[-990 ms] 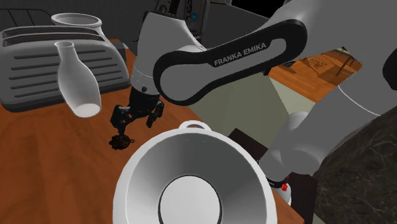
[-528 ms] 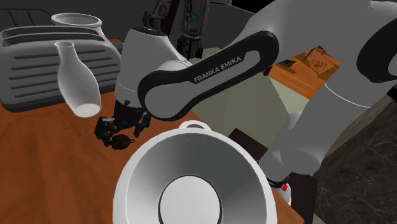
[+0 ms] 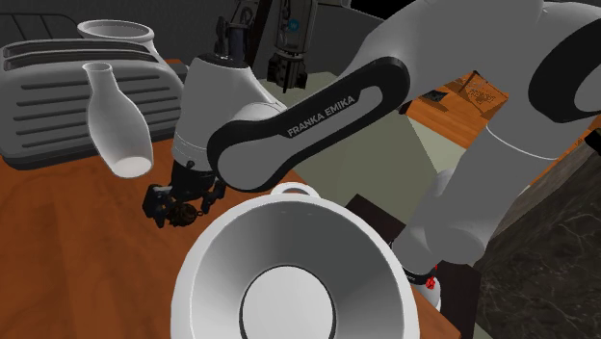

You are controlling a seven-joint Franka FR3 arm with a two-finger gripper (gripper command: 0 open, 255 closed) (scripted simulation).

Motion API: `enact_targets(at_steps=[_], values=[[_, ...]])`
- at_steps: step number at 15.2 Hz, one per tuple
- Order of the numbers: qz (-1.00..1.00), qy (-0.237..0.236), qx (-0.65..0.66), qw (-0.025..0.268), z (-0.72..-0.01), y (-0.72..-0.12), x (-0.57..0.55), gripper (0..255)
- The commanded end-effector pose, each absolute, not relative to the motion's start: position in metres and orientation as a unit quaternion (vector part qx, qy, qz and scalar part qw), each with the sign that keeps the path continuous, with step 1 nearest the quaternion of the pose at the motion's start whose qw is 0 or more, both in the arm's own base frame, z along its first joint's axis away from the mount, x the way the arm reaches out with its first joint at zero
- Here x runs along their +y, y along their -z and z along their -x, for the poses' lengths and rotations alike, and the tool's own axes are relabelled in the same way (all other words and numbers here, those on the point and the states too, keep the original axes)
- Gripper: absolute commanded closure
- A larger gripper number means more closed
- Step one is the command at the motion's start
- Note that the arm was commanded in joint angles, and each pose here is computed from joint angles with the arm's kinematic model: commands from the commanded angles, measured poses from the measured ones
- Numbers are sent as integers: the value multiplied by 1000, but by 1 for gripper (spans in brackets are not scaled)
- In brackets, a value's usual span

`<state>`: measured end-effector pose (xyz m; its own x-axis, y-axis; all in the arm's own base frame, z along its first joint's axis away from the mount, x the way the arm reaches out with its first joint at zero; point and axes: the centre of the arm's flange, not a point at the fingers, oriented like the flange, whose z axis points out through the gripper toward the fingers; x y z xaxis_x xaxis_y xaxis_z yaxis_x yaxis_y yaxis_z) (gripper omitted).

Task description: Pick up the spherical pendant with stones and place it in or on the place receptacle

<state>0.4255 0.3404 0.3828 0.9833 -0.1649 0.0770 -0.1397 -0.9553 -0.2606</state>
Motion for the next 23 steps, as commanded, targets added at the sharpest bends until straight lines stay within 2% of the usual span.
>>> enact_targets(at_steps=[1, 2, 3, 12, 23], values=[[988, 49, 77, 128, -426, -383, 340, 0], [988, 49, 77, 128, -426, -383, 340, 0], [988, 49, 77, 128, -426, -383, 340, 255], [988, 49, 77, 128, -426, -383, 340, 255], [988, 49, 77, 128, -426, -441, 340, 255]])
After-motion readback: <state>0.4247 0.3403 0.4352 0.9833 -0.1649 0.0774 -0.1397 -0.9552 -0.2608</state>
